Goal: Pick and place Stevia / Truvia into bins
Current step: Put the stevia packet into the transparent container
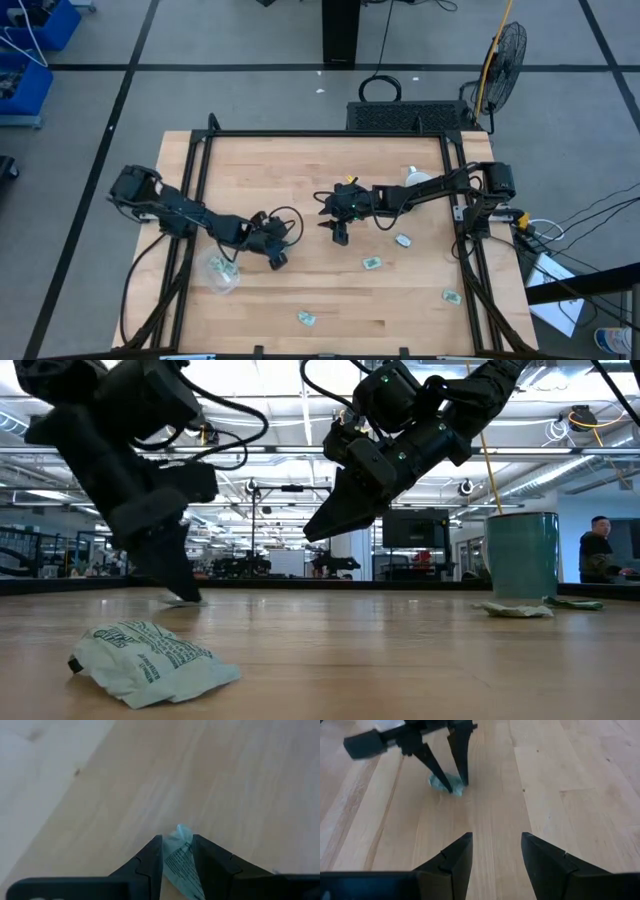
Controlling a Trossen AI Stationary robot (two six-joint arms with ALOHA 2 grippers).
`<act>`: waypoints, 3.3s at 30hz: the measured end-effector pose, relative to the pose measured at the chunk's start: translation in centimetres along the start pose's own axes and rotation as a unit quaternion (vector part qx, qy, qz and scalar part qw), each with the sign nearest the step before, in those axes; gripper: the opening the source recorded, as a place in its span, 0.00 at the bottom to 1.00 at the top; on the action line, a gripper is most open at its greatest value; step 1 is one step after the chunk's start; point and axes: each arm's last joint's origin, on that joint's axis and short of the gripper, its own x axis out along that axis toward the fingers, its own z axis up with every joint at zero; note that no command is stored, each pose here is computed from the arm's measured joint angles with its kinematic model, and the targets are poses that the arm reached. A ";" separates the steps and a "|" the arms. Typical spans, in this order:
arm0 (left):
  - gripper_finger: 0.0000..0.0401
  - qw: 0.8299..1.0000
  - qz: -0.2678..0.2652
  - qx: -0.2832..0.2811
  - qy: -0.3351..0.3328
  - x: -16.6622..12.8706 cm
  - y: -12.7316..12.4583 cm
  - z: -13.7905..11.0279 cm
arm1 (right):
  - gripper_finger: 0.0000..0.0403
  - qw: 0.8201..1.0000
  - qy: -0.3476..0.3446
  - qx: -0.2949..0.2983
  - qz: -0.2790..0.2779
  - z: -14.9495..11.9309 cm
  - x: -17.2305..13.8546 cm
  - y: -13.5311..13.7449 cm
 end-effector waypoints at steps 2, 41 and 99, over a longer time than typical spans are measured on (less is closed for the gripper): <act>0.28 1.000 0.002 0.014 0.003 0.5 -0.1 -0.1 | 0.40 1.000 0.000 0.000 0.000 0.0 0.0 0.0; 0.01 0.961 0.004 0.099 -0.259 -4.4 0.7 6.3 | 0.38 0.979 -0.132 0.135 0.076 0.2 3.3 0.5; 0.16 0.981 -0.016 0.108 -0.158 -3.6 1.4 4.8 | 0.01 0.990 -0.120 -0.069 0.032 -0.2 3.4 0.3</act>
